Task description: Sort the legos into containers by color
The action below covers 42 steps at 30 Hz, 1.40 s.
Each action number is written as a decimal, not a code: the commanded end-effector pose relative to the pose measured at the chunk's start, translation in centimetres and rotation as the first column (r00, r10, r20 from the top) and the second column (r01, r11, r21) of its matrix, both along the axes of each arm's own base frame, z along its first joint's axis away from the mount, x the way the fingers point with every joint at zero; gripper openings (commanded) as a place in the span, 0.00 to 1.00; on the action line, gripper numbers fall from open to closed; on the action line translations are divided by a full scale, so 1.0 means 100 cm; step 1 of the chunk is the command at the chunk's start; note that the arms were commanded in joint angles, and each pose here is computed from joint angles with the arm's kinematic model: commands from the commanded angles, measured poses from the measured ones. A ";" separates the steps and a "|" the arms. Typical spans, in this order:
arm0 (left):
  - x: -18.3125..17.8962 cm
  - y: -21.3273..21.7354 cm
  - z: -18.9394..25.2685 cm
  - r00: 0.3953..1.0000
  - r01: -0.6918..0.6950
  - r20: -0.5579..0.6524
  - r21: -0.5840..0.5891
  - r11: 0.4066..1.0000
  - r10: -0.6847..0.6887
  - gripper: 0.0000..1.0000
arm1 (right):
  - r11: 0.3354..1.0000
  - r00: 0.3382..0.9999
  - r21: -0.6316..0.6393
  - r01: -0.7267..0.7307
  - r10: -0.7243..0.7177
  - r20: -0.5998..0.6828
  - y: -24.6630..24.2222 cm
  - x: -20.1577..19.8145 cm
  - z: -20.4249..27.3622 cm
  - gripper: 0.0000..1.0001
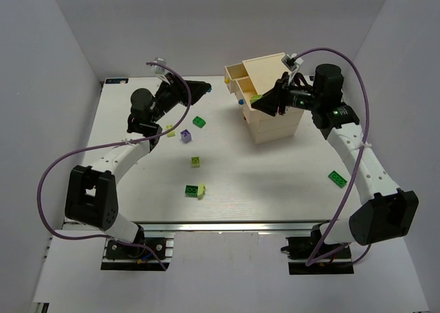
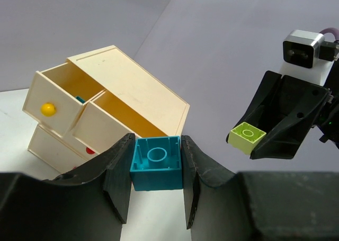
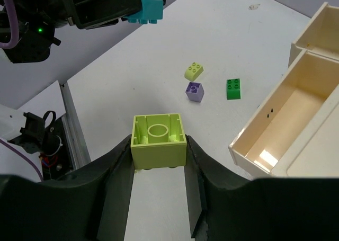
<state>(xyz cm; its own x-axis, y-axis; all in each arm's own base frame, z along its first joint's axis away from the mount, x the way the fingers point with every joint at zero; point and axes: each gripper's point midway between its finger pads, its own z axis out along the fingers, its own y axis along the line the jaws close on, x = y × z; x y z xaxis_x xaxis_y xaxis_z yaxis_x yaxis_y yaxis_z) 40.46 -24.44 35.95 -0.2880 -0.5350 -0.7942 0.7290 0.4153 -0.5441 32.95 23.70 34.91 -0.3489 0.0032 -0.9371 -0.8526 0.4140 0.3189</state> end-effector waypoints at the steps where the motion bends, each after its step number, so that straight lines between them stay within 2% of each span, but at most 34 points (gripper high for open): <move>1: -0.012 0.003 0.018 0.999 0.009 0.053 0.013 1.000 -0.010 0.00 | 0.999 0.996 0.032 -0.021 0.019 0.082 -0.006 -0.007 0.022 0.00; 33: -0.006 -0.003 0.007 0.999 0.045 0.023 0.032 0.998 -0.046 0.00 | 0.998 0.995 0.035 -0.052 0.048 0.092 -0.029 -0.014 -0.002 0.00; 40: 0.021 -0.008 0.007 1.000 -0.003 0.016 0.091 0.996 0.002 0.00 | 0.998 0.994 0.028 -0.051 0.048 0.097 -0.031 -0.014 -0.005 0.00; 41: 0.031 -0.012 -0.010 0.999 -0.023 -0.019 0.141 0.990 0.026 0.00 | 0.998 0.994 0.027 -0.050 0.047 0.095 -0.031 -0.014 -0.006 0.00; 42: 0.040 -0.012 0.006 0.999 -0.047 0.006 0.155 0.987 0.047 0.00 | 0.998 0.994 0.027 -0.050 0.047 0.095 -0.031 -0.014 -0.007 0.00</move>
<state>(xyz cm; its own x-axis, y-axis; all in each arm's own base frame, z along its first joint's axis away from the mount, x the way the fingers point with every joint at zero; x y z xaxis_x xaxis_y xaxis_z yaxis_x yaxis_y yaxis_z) 42.58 -25.51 35.20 -0.3123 -0.4608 -0.8308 0.7251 0.4494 -0.5218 32.14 20.76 33.16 -0.3340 0.0174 -0.9424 -0.8695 0.3804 0.3152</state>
